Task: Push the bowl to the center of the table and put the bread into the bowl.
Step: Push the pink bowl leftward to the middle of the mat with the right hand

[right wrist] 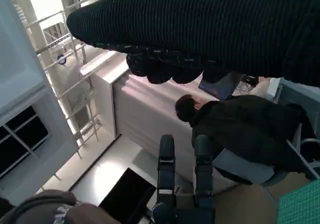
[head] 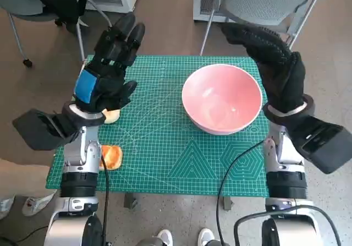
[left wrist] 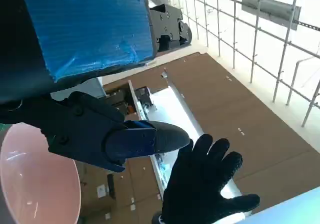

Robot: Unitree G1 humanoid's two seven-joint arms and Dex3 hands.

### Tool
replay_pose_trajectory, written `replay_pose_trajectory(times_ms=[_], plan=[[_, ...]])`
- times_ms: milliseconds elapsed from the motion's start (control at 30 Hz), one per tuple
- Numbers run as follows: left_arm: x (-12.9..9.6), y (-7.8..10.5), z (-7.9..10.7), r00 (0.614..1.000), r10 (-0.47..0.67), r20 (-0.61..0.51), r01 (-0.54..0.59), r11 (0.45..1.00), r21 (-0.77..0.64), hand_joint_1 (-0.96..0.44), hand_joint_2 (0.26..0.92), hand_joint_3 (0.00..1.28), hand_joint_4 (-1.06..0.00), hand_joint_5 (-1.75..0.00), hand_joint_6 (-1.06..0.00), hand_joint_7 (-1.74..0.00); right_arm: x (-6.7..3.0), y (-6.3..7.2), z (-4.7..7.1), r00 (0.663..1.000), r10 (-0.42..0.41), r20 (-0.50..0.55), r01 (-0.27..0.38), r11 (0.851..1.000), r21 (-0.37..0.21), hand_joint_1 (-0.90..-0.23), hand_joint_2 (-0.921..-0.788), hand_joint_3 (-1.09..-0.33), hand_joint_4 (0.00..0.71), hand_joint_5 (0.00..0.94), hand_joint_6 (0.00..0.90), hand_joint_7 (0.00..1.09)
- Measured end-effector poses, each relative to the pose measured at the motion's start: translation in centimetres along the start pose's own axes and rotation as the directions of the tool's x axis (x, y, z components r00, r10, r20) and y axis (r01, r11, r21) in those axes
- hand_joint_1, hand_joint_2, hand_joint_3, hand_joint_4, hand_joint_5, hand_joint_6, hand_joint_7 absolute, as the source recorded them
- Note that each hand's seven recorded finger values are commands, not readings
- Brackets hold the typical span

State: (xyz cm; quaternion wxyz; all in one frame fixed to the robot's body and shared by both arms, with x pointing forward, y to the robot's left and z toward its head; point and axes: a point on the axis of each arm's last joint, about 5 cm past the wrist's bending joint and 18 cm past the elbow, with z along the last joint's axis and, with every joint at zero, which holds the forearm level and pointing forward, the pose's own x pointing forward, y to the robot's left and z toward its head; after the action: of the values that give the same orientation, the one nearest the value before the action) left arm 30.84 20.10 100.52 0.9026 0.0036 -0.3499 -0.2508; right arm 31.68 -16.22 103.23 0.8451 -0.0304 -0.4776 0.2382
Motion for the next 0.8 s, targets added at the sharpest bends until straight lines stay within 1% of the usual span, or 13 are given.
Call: replay_pose_trajectory(times_ms=[233,367,500,600,733,800], plan=[[0.0,0.0,0.0,1.000,0.000,0.000,0.000,1.000,-0.002,-0.65,0.921,0.39,-0.03,0.00,-0.07,-0.25,-0.12,-0.3,0.0,1.000,-0.005,-0.005,0.005,1.000,-0.006,-0.714,-0.921,-0.765,0.075,0.001,0.000,0.35],[0.0,0.0,0.0,1.000,0.000,-0.001,0.000,1.000,-0.005,-0.65,0.921,0.39,-0.03,0.00,-0.07,-0.25,-0.62,-1.1,-0.3,0.999,-0.027,-0.042,0.026,1.000,-0.016,-0.710,-0.921,-0.763,0.076,0.001,0.000,0.35],[0.0,0.0,0.0,1.000,0.001,-0.001,-0.001,1.000,-0.006,-0.65,0.921,0.39,-0.03,0.00,-0.07,-0.25,-1.15,-2.4,-0.8,0.993,-0.074,-0.091,0.071,0.997,-0.032,-0.702,-0.921,-0.765,0.076,0.001,0.000,0.35],[0.0,0.0,0.0,1.000,0.001,-0.001,-0.001,1.000,-0.006,-0.65,0.921,0.39,-0.03,0.00,-0.07,-0.25,-1.38,-3.3,-1.1,0.985,-0.113,-0.128,0.108,0.993,-0.047,-0.688,-0.921,-0.785,0.071,0.000,-0.001,0.33],[0.0,-0.1,0.0,1.000,0.000,0.000,0.000,1.000,-0.007,-0.65,0.921,0.39,-0.02,0.00,-0.07,-0.24,-1.74,-4.3,-1.6,0.965,-0.183,-0.189,0.175,0.983,-0.060,-0.670,-0.921,-0.823,0.057,0.001,-0.001,0.29],[0.1,-0.1,0.0,1.000,-0.001,0.001,0.001,1.000,-0.007,-0.65,0.921,0.39,-0.02,0.00,-0.07,-0.24,-1.93,-4.5,-1.7,0.952,-0.214,-0.219,0.204,0.977,-0.067,-0.665,-0.921,-0.838,0.051,0.001,-0.001,0.27]])
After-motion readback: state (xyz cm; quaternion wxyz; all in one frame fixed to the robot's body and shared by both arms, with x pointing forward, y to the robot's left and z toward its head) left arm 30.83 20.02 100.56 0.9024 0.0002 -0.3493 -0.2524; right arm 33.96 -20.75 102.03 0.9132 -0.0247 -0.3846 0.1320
